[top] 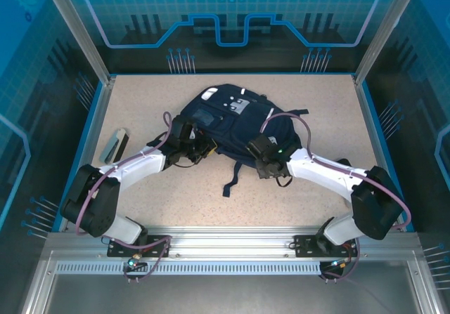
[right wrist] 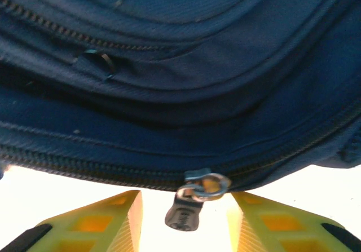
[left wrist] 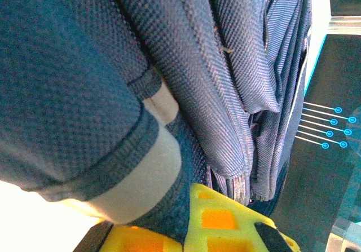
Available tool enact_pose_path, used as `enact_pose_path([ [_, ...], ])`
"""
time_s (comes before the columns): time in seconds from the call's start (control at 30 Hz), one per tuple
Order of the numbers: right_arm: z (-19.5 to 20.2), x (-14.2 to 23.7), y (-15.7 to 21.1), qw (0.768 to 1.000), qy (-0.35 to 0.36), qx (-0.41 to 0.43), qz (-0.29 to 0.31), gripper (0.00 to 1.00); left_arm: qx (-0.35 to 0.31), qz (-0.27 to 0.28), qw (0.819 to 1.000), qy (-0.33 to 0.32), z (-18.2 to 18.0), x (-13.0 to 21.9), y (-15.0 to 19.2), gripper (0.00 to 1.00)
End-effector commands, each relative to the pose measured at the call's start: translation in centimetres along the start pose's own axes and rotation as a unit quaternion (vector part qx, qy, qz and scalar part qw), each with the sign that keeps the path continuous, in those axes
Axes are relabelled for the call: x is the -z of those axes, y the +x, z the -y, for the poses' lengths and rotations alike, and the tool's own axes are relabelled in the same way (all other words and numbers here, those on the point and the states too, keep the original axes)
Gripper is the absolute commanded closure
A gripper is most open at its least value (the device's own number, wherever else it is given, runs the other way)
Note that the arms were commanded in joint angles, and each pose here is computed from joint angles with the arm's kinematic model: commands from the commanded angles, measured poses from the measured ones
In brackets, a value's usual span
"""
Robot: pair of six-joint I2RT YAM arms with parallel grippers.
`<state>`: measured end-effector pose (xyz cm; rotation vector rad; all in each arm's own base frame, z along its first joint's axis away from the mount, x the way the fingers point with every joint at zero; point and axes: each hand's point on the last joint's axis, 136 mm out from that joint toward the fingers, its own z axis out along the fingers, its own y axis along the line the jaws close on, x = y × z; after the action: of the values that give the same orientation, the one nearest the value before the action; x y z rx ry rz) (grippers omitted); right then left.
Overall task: Pack the student bag
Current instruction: Zip the student bag at the center of the table.
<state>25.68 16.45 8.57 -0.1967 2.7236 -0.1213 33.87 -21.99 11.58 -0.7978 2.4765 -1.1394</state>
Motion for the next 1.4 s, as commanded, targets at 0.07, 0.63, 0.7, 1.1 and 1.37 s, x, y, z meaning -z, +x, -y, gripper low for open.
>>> enact_pose_path([
  [0.07,0.7,0.4,-1.6,0.999,0.039,-0.010,0.021,0.67,-0.023,0.020,0.999,0.015,1.0,0.7,-1.0,1.00],
  [0.63,2.2,0.7,-0.1,0.996,0.086,0.021,-0.016,0.99,-0.021,0.044,0.999,-0.015,-1.4,1.6,-2.7,1.00],
  [0.7,2.9,0.7,0.2,0.996,0.086,0.000,-0.023,0.99,-0.019,0.054,0.998,-0.030,-2.7,2.0,-3.6,1.00],
  [1.1,2.4,0.7,-0.4,0.997,-0.041,-0.048,-0.044,0.87,-0.007,0.077,0.995,-0.066,-6.7,3.0,-7.0,1.00],
  [1.37,-3.7,2.7,-1.2,0.979,-0.194,0.009,-0.059,0.77,-0.035,0.091,0.992,-0.077,-6.7,3.4,-10.8,1.00],
])
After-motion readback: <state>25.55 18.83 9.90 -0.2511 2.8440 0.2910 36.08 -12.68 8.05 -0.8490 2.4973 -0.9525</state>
